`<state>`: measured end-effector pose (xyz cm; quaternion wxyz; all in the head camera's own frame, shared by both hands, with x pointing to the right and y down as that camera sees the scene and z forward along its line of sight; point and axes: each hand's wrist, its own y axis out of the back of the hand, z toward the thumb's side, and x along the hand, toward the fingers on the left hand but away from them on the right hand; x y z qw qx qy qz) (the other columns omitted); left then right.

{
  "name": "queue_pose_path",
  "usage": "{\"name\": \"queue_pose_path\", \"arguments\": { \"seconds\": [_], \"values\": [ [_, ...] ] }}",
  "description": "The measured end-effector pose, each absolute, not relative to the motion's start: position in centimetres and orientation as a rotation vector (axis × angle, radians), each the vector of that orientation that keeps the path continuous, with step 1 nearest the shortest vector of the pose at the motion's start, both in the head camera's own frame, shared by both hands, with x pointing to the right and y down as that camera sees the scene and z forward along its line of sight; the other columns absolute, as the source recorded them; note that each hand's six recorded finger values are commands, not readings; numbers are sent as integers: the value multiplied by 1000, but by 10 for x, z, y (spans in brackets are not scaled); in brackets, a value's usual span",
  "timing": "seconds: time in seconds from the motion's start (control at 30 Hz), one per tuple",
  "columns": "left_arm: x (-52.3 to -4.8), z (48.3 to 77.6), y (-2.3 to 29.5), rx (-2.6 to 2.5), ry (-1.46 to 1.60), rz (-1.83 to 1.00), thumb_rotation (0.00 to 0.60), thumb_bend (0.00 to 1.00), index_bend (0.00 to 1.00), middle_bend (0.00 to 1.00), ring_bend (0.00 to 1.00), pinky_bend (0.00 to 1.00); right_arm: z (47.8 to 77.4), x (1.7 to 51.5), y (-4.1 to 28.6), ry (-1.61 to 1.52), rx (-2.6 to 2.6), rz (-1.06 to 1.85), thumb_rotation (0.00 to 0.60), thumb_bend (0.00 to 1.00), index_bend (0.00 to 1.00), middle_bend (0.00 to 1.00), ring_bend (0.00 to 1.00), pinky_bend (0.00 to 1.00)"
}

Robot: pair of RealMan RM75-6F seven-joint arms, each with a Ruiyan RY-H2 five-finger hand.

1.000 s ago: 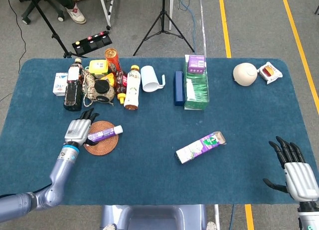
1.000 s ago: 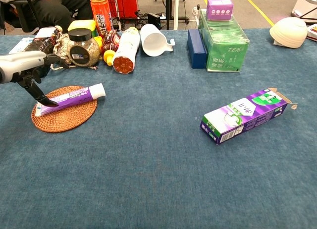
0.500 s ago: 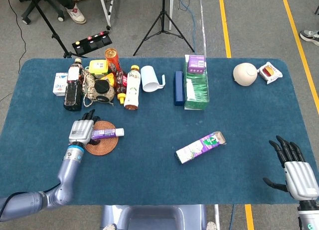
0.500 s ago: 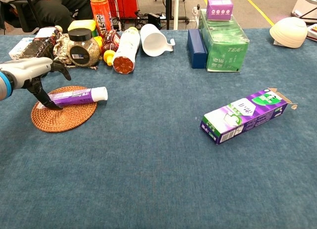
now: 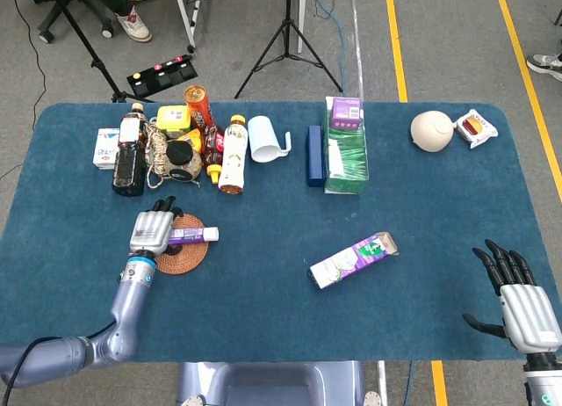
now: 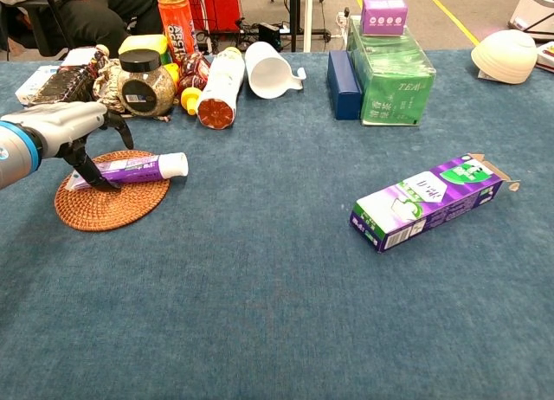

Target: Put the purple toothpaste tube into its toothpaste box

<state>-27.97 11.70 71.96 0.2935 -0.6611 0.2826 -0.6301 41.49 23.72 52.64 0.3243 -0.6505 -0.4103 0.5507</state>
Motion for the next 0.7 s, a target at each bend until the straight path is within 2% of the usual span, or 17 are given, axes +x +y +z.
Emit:
{"name": "queue_pose_path", "arguments": {
  "seconds": [0.23,0.4,0.7],
  "values": [
    [-278,722,118,-1724,731,-1679,600,213,409,235,221,462,527,415,237,-1076,-1709,1445,600,89,83,0,0,0],
    [-277,721,117,-1740,758,-1672,600,261,494,324,306,544,526,415,237,-1076,-1710,1444,600,89,83,0,0,0],
    [-280,718,113,-1736,772,-1630,600,272,543,376,357,583,527,414,238,-1069,-1712,1446,600,89,83,0,0,0]
  ]
}}
